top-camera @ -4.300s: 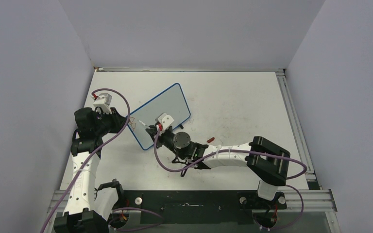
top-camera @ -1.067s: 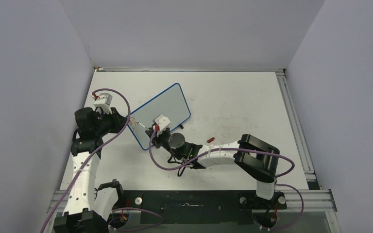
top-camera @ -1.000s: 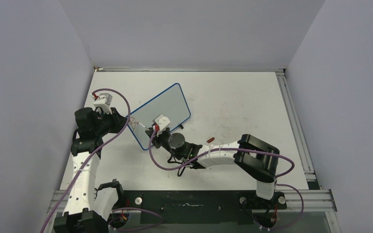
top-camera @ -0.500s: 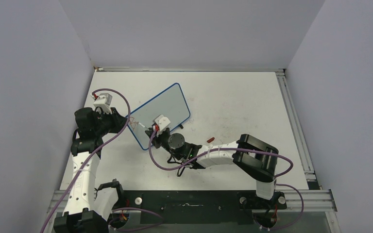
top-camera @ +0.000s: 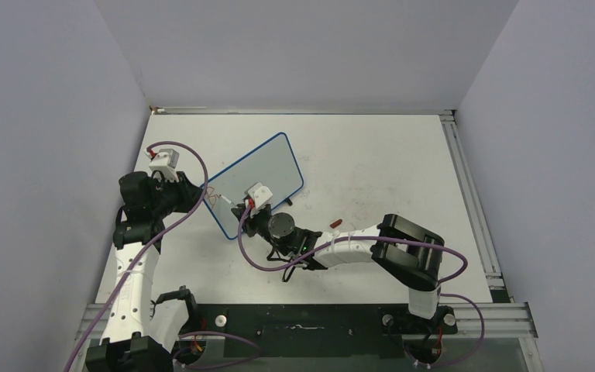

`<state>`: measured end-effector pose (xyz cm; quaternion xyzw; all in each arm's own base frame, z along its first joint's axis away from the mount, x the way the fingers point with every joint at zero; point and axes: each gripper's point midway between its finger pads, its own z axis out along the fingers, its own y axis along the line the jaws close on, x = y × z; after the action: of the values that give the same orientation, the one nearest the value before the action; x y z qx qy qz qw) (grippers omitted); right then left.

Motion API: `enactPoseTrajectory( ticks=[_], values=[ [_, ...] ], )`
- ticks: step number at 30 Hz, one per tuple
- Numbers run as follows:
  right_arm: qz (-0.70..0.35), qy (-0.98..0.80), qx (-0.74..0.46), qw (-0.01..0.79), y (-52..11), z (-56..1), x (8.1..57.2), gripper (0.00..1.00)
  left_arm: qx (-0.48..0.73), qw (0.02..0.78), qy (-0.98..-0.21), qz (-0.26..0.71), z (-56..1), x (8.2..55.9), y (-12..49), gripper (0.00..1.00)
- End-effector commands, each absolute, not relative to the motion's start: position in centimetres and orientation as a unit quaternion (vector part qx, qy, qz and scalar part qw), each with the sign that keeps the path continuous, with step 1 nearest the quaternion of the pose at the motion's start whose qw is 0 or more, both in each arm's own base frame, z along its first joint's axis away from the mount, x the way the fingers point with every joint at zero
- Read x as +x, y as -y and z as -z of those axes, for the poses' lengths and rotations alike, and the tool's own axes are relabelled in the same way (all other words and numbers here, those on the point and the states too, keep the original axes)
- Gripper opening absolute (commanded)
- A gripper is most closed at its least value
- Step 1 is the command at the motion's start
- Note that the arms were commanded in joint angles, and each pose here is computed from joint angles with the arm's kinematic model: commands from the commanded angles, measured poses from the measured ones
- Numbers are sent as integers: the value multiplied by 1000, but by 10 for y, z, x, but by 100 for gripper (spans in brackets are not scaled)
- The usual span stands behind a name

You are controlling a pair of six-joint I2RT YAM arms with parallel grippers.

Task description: Write a sentence on the whiteboard

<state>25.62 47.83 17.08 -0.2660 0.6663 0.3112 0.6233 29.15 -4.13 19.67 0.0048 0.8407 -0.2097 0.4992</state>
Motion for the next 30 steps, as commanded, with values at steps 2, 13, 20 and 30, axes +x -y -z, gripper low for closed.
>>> enactPoseTrajectory(
  ticks=[2, 13, 20, 30],
  values=[
    [-300, -671, -242, 634, -470, -169, 267, 5, 5, 498, -842, 207, -198, 290, 41, 0],
    [-298, -672, -238, 635, -467, -169, 267, 5, 5, 498, -842, 206, -198, 290, 41, 0],
    [-315, -652, -245, 645, -468, -189, 260, 5, 5, 497, -843, 206, -198, 289, 41, 0],
    [-329, -622, -239, 669, -462, -225, 253, 5, 4, 496, -843, 206, -197, 289, 41, 0]
  ],
)
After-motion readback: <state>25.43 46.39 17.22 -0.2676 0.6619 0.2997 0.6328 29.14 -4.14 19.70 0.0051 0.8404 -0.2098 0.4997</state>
